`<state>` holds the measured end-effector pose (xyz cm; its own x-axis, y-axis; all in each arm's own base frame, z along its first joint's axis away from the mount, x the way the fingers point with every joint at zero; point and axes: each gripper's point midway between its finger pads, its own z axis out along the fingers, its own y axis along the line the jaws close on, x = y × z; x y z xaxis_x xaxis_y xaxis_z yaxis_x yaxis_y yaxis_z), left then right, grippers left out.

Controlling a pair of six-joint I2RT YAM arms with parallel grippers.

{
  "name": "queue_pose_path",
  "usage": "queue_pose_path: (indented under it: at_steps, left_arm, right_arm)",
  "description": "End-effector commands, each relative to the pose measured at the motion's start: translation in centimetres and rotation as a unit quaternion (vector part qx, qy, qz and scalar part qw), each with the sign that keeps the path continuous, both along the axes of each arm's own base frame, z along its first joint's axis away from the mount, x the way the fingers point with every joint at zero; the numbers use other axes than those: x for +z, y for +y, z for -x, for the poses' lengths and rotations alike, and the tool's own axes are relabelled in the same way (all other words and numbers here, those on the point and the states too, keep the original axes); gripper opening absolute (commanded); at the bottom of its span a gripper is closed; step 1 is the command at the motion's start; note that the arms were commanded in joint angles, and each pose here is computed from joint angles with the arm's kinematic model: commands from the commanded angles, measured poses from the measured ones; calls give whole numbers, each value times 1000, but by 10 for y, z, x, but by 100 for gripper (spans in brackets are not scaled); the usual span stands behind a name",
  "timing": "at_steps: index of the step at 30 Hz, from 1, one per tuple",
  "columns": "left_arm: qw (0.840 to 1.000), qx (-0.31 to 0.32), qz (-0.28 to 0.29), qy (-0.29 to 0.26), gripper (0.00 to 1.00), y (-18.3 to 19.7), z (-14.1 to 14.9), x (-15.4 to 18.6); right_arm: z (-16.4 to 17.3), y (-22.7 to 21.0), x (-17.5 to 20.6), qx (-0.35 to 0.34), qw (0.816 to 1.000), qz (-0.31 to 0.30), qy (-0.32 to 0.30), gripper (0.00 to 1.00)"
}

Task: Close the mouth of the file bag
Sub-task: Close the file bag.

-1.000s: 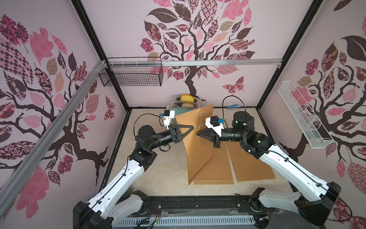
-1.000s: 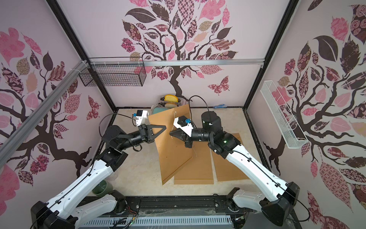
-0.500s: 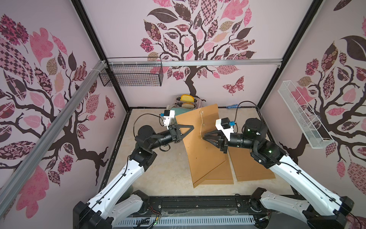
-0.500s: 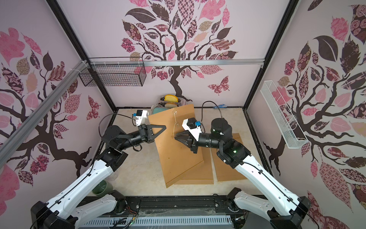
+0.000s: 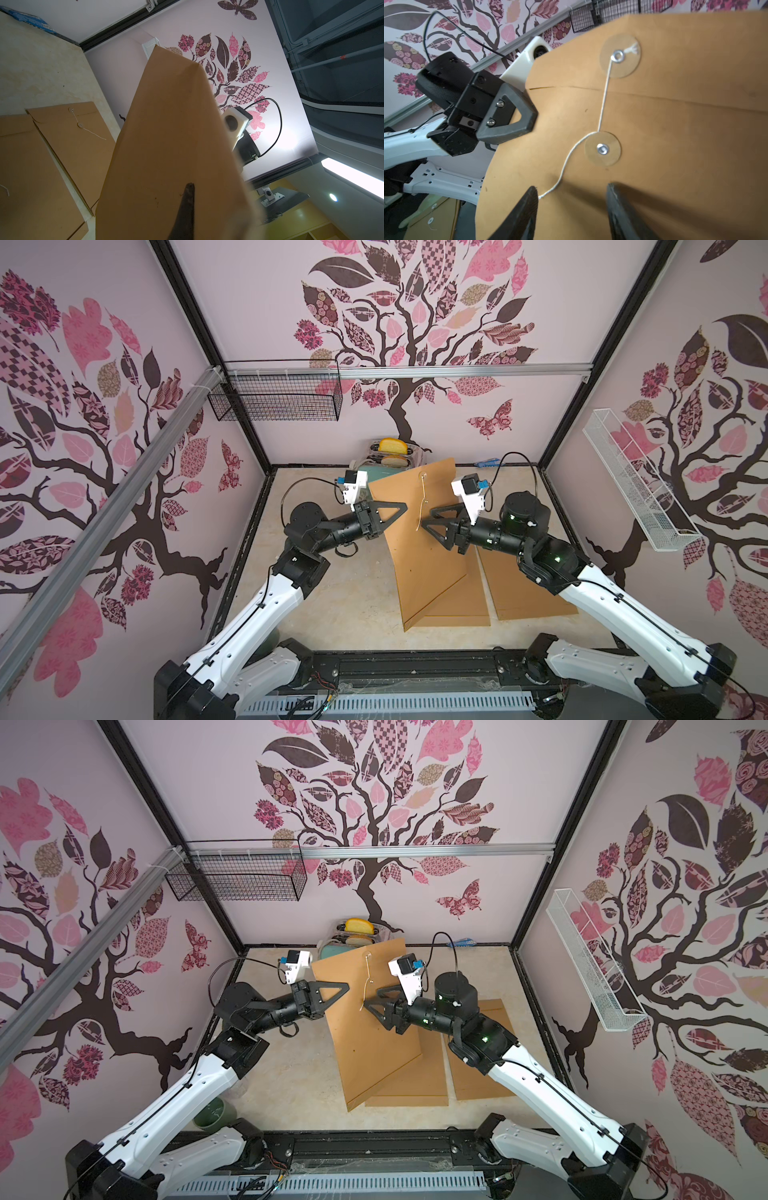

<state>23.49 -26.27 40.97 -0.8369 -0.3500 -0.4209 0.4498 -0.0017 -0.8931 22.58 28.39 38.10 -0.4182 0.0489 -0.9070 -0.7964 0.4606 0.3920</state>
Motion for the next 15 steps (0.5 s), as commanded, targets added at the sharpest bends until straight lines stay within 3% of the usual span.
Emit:
queue_pose_path:
  at_steps: [1,10,15]
  left_arm:
    - [999,-4,8,-32,0,-1,5,16]
    - [999,-12,7,-38,0,-4,9,16]
    - [999,-15,8,-38,0,-5,10,17]
  right_arm:
    - [0,-4,23,-29,997,-47,55,54]
    - [-9,6,22,-44,994,-54,87,49]
    - [-14,12,17,-42,993,-51,97,41]
